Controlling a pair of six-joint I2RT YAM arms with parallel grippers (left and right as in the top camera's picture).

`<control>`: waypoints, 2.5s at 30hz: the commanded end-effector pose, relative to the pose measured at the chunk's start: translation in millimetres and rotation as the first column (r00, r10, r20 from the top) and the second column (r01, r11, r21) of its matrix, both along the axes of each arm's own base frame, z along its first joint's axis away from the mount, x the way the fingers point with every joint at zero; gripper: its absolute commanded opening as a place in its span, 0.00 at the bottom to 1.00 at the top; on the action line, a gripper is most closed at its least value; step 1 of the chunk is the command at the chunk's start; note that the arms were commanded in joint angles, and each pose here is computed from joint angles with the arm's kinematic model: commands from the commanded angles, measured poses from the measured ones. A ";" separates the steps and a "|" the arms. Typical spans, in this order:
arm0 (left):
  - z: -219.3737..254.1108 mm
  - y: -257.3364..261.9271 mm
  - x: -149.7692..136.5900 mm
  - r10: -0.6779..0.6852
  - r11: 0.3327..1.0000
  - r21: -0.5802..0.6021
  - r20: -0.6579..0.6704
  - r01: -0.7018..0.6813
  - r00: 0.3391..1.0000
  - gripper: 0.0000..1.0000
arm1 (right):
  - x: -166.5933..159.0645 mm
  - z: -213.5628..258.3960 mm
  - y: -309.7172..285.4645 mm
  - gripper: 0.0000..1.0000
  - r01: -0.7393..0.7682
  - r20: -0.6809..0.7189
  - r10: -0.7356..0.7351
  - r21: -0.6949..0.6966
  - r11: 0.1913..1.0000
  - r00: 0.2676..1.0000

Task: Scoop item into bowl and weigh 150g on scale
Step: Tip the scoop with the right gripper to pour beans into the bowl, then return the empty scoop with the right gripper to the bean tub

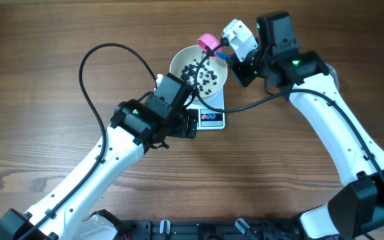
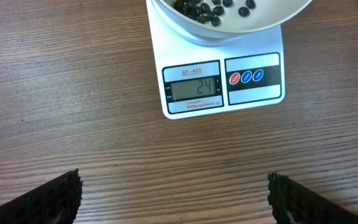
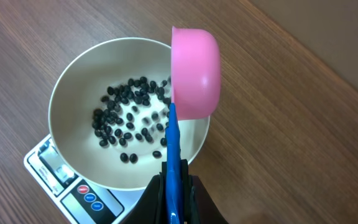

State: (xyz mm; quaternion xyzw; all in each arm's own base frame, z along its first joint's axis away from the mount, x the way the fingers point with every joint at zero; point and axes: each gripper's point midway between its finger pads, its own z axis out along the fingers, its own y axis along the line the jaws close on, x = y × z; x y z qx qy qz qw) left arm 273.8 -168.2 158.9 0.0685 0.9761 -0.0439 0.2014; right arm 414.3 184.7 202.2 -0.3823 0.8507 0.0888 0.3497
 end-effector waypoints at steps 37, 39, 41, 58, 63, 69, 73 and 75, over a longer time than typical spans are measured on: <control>1.9 3.1 -0.2 0.017 1.000 0.002 0.014 -0.017 1.000 1.00 | -53.3 -16.0 -270.0 0.04 0.739 -0.239 -0.742 -0.121 0.663 0.627; 1.9 3.1 -0.2 0.017 1.000 0.002 0.014 -0.017 1.000 1.00 | -53.7 -27.3 -272.9 0.04 0.745 -0.249 -0.759 -0.169 0.645 0.601; 1.9 3.1 -0.2 0.017 1.000 0.002 0.014 -0.017 1.000 1.00 | -55.0 -39.1 -282.4 0.04 0.744 -0.222 -0.788 -0.259 0.616 0.575; 2.1 3.0 -0.2 0.017 1.000 0.002 0.015 -0.017 1.000 1.00 | -48.0 -88.5 -218.2 0.04 0.491 -0.379 -0.574 -0.299 0.818 0.726; 1.9 3.1 -0.2 0.017 1.000 0.002 0.014 -0.017 1.000 1.00 | -57.8 -89.6 -205.2 0.04 0.410 -0.435 -0.487 -0.265 0.873 0.758; 1.9 3.1 -0.2 0.017 1.000 0.002 0.014 -0.017 1.000 1.00 | -61.1 -87.4 -209.6 0.04 0.438 -0.478 -0.470 -0.185 0.880 0.742; 1.9 3.1 -0.2 0.017 1.000 0.002 0.014 -0.017 1.000 1.00 | -67.5 -83.7 -212.5 0.04 0.424 -0.519 -0.407 -0.092 0.901 0.752; 2.1 3.0 -0.2 0.017 1.000 0.001 0.015 -0.017 1.000 1.00 | -68.0 -83.6 -219.4 0.04 0.442 -0.519 -0.421 -0.091 0.892 0.744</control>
